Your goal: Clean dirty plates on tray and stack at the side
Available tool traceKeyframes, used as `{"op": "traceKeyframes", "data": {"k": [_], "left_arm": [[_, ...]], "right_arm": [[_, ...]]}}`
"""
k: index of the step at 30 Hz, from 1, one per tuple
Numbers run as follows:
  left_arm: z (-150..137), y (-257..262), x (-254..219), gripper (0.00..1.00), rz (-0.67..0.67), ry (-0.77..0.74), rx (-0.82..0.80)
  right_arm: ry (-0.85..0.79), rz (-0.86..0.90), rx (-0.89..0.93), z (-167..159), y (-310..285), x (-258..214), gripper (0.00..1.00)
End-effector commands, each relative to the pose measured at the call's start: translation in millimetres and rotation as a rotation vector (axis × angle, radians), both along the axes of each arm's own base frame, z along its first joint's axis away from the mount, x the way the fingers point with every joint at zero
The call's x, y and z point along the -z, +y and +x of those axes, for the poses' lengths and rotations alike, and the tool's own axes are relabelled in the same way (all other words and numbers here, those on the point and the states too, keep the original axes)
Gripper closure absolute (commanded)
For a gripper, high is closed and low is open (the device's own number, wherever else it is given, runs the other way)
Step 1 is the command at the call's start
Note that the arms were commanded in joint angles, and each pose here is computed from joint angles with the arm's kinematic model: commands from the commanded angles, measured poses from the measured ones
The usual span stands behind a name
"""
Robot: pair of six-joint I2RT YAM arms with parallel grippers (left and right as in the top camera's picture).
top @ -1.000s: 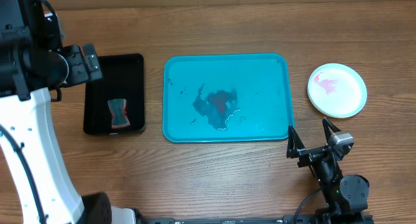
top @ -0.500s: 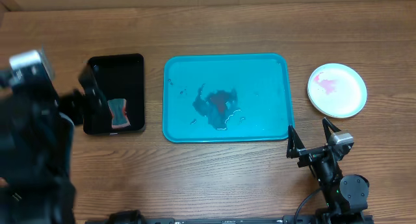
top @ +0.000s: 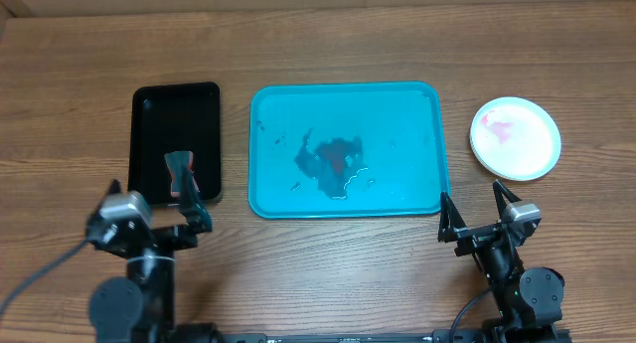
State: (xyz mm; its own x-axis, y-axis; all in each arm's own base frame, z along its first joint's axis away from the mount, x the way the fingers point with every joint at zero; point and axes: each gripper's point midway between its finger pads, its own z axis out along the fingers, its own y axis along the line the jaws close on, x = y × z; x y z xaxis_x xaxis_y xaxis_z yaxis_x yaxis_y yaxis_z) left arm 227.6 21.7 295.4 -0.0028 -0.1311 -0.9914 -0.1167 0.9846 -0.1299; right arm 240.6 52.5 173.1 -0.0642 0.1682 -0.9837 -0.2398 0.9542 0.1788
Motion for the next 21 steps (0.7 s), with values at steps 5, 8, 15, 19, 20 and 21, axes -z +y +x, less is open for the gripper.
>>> {"op": "traceKeyframes", "data": {"k": [5,8,15,19,20,21], "left_arm": [[3.9,-8.2,52.7,0.01,-0.012,-0.044,0.037],[6.3,-8.0,70.2,0.0,-0.012,-0.038,0.035],[12.7,-8.1,100.3,0.0,-0.014,-0.02,0.035],[14.5,-9.6,110.8,0.0,-0.013,0.001,0.041],[15.2,-9.6,115.6,0.0,-0.014,0.011,0.04],[15.8,-9.7,120.6,0.0,-0.014,0.022,0.041]], "right_arm": [[-0.007,-0.003,-0.001,-0.2,0.6,1.4,0.0],[-0.007,-0.003,-0.001,-0.2,0.6,1.4,0.0],[-0.007,-0.003,-0.001,-0.2,0.6,1.4,0.0],[-0.007,-0.003,0.0,-0.2,0.6,1.4,0.0],[-0.007,-0.003,-0.001,-0.2,0.6,1.4,0.0],[-0.007,-0.003,-0.001,-0.2,0.6,1.4,0.0]]}}
